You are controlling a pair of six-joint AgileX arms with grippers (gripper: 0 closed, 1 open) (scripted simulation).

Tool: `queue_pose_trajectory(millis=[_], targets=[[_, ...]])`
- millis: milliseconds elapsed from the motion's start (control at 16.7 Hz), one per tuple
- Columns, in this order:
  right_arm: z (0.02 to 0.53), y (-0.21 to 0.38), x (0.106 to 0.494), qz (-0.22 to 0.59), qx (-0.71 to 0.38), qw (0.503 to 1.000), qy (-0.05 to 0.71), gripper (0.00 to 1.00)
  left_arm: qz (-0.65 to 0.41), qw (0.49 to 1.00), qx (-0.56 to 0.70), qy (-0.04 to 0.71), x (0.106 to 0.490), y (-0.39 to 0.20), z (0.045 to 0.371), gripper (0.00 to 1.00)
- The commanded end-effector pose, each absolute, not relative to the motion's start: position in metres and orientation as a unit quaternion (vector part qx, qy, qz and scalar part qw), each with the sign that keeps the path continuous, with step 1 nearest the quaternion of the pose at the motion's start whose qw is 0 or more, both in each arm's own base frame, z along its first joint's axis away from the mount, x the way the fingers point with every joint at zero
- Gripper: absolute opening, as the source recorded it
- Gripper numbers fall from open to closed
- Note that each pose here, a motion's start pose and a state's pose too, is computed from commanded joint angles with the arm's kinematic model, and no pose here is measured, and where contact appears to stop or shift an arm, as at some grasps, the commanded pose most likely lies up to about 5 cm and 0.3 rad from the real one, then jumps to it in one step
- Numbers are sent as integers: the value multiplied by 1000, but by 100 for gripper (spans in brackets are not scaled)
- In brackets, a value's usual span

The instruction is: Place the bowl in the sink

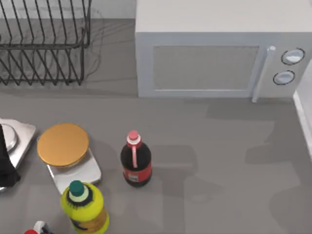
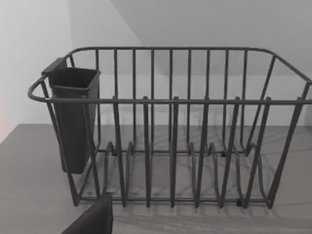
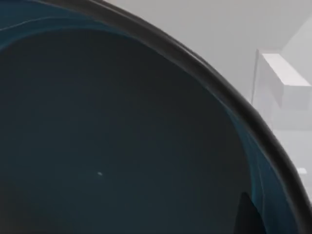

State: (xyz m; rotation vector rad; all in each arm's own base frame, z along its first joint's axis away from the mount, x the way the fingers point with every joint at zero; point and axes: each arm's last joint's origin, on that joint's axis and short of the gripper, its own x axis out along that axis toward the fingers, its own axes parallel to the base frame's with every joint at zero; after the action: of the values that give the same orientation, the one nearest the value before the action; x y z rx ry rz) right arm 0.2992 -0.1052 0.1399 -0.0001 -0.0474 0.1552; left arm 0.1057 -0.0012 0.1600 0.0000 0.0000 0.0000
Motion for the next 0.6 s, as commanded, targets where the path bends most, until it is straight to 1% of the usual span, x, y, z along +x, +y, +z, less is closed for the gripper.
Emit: queue_pose_trajectory(millis=[180, 300, 420, 600], targets=[[91, -114, 288, 53, 2, 999, -8, 0, 0, 1000, 0, 0, 106, -1, 160, 100], [71, -123, 277, 26, 2, 1000, -1, 0, 0, 1000, 0, 0, 106, -1, 160, 100], [61, -133, 269, 2, 1, 1000, 1, 0, 0, 1000, 0, 0, 106, -1, 160, 100], [59, -136, 267, -5, 0, 1000, 0, 0, 0, 1000, 0, 0, 106, -1, 160, 100]])
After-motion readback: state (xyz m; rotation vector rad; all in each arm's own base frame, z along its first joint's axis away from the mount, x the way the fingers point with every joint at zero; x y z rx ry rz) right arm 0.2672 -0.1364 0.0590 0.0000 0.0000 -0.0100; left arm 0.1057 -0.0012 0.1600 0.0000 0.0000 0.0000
